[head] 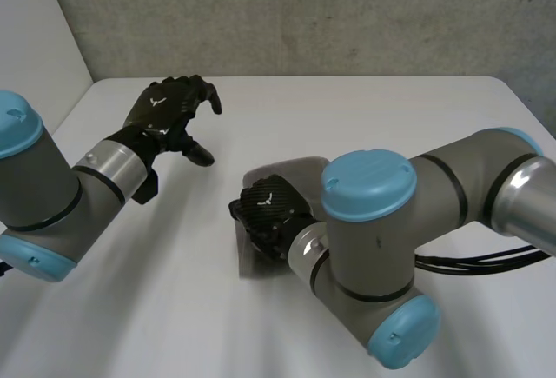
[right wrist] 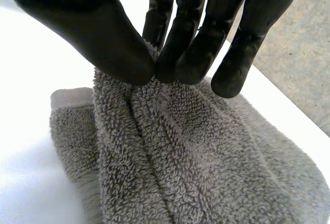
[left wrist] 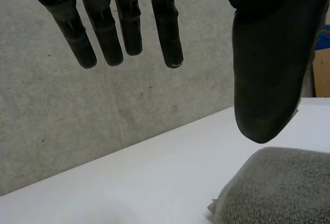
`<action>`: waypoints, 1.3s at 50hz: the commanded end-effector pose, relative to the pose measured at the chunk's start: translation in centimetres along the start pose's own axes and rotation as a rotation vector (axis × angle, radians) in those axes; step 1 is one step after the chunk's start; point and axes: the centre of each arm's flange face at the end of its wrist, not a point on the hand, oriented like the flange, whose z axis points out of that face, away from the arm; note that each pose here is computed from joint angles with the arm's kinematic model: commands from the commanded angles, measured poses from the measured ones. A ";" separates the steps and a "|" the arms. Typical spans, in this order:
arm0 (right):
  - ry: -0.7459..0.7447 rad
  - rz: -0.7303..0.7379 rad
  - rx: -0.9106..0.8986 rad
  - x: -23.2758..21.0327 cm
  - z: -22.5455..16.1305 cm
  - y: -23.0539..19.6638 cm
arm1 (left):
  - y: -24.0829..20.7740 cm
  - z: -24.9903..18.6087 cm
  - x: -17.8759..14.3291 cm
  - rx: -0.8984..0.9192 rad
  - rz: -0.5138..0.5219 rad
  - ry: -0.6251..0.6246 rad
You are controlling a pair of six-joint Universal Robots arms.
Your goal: Fold the towel.
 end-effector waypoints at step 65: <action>0.188 0.430 -0.090 10.5 0.4 4.5 | 9.8 -1.0 4.6 -0.318 -0.132 0.023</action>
